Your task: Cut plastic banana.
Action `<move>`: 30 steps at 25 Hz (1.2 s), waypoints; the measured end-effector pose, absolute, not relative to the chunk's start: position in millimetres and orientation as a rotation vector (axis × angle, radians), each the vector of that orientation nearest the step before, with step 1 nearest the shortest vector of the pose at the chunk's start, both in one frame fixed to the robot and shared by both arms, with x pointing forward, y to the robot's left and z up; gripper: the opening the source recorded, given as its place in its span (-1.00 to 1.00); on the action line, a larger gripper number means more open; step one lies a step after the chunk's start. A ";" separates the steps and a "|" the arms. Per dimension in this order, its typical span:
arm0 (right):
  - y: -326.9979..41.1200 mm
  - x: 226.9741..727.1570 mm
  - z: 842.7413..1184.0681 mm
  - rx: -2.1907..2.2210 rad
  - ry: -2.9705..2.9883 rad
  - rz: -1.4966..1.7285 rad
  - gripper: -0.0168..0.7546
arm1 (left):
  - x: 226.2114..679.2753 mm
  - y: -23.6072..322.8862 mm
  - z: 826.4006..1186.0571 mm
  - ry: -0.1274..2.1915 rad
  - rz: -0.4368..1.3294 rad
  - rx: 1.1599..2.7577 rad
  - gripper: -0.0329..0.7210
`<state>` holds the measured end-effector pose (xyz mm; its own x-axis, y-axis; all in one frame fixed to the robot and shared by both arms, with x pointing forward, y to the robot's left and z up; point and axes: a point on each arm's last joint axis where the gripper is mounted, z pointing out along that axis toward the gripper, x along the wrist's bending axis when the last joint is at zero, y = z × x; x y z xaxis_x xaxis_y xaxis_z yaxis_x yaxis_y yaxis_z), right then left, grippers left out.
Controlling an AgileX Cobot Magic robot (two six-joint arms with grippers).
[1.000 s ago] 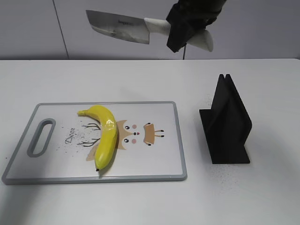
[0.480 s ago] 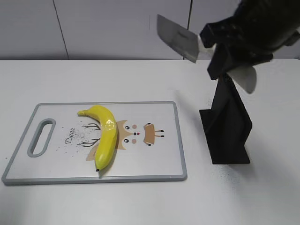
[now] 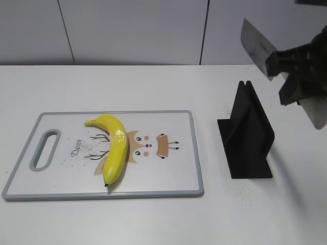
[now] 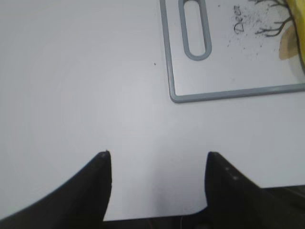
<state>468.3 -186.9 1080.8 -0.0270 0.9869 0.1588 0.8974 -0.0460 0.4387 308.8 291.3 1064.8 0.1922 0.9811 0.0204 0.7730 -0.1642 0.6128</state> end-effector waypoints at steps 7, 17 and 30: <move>-189.6 464.0 1058.2 2.055 2.018 0.600 -0.54 | 263.1 294.1 1051.8 1.500 0.770 1.851 0.66; -191.6 459.7 1037.2 2.079 2.001 0.602 -0.54 | 231.8 295.8 1049.5 1.384 0.906 1.723 0.66; -184.9 468.4 999.9 2.152 2.039 0.477 -0.54 | 232.4 295.6 1047.5 1.389 0.897 1.728 0.65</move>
<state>468.4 -184.9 999.9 0.0322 0.9907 0.1321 0.9466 -0.0726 0.3141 232.4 295.6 1047.5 0.1725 0.9822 0.0737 0.4711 -0.1480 0.8696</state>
